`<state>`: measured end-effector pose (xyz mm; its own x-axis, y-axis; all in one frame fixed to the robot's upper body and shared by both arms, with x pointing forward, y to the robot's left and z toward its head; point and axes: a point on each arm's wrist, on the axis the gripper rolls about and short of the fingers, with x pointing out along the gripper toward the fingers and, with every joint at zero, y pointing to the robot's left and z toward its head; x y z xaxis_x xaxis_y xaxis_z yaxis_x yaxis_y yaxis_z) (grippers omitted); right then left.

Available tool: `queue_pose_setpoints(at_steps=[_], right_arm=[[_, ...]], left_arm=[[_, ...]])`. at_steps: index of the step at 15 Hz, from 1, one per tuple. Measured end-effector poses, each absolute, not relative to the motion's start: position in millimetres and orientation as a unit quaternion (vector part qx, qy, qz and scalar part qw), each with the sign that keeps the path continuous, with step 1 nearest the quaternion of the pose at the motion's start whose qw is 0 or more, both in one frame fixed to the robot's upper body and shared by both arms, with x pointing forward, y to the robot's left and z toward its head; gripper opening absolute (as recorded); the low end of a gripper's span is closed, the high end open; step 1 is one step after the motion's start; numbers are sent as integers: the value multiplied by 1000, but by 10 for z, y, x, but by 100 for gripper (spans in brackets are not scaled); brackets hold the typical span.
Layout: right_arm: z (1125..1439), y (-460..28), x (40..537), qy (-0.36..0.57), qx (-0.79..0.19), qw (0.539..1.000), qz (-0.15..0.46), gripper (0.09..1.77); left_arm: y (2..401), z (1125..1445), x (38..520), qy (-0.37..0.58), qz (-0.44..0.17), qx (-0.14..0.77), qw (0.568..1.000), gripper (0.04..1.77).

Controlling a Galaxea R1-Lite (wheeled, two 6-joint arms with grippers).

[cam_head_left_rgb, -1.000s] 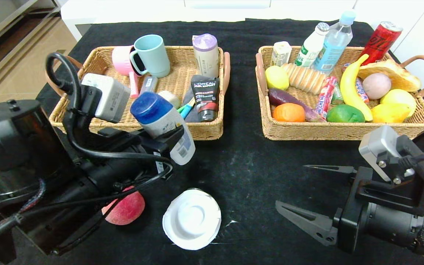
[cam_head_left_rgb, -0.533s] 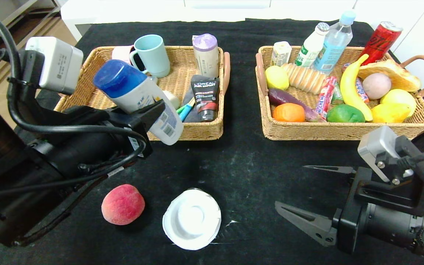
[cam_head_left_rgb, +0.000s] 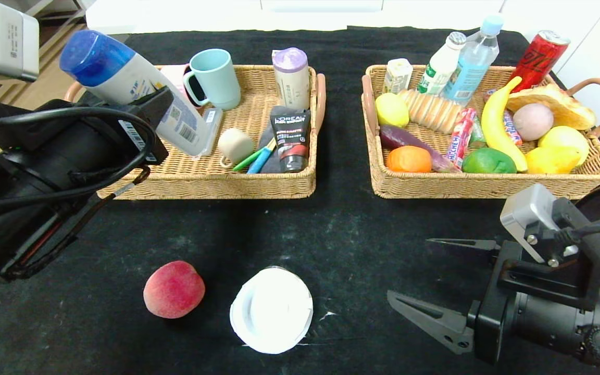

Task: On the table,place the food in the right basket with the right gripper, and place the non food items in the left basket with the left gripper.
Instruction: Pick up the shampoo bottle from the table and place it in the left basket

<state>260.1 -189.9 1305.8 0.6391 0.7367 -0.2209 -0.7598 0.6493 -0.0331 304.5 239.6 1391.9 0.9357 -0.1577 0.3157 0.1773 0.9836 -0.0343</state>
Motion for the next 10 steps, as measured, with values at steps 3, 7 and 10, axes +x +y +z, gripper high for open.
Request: queue_pose_setpoints(at_steps=[3, 7, 10], right_arm=[[13051, -1881, 2607, 90, -60, 903, 416, 170], [13043, -1874, 2606, 82, -59, 903, 418, 170], [13038, -1866, 2596, 83, -59, 902, 420, 170]], left_arm=[[2477, 13914, 3245, -192, -54, -37, 979, 60], [2580, 13842, 3471, -191, -28, -30, 981, 60], [2623, 13825, 3573, -192, -15, -31, 981, 60]])
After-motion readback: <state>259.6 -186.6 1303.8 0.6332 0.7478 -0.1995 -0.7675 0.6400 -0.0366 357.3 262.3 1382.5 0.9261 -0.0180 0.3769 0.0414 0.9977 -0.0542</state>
